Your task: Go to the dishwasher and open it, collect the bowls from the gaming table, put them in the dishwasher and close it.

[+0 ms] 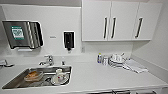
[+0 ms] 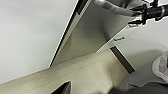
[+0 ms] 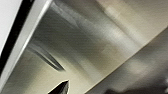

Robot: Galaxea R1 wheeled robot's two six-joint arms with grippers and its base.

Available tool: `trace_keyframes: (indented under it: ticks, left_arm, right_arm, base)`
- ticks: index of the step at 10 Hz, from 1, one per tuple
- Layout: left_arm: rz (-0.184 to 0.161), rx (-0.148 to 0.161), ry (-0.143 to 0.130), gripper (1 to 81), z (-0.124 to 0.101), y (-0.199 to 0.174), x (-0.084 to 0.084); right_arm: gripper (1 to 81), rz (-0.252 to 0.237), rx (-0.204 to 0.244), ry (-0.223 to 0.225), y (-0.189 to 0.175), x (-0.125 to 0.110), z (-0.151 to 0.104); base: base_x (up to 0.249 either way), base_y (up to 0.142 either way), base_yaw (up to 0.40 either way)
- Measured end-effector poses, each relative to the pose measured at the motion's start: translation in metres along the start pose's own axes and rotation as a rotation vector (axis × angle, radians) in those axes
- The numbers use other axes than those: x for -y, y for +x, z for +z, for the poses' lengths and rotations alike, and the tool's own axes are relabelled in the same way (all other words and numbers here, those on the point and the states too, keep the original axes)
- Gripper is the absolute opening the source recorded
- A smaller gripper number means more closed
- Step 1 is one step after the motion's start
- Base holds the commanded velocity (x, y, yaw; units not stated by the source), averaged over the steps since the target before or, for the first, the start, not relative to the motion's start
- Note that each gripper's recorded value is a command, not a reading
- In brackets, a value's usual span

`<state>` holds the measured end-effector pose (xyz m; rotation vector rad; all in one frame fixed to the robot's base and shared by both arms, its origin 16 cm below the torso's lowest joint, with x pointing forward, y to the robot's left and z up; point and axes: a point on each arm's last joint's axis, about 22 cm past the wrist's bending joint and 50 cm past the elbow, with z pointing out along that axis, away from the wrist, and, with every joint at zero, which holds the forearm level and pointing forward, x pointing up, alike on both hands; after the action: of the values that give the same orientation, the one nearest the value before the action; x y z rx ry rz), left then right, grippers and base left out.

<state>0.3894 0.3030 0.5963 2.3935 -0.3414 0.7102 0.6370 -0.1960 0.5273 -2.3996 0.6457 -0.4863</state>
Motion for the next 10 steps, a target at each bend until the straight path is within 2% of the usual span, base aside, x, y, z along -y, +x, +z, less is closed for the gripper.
trace_keyframes:
  ticks: [3, 6, 8, 9, 10]
  left_arm:
    - [0.000, -0.002, -0.003, 81.1, 0.002, 0.002, -0.001]
    - [-0.002, 0.002, -0.001, 81.1, 0.000, -0.003, -0.001]
    - [-0.002, 0.002, -0.002, 81.1, 0.000, -0.003, -0.002]
    - [-0.002, 0.003, -0.002, 81.1, 0.000, -0.004, -0.002]
    - [-0.003, 0.005, -0.002, 81.1, 0.000, -0.005, -0.002]
  right_arm:
    - [81.1, 0.003, -0.013, 0.005, 0.003, 0.002, 0.003]
    - [81.1, 0.043, 0.040, -0.041, -0.020, -0.024, 0.000]
    - [81.1, 0.032, 0.049, -0.056, -0.023, -0.029, 0.001]
    - [81.1, 0.035, 0.067, -0.076, -0.031, -0.038, 0.001]
    - [81.1, 0.061, 0.099, -0.102, -0.045, -0.051, 0.000]
  base:
    - [-0.069, 0.000, 0.000]
    - [-0.080, 0.000, 0.000]
    - [-0.080, 0.000, 0.000]
    - [-0.080, 0.000, 0.000]
    - [-0.080, 0.000, 0.000]
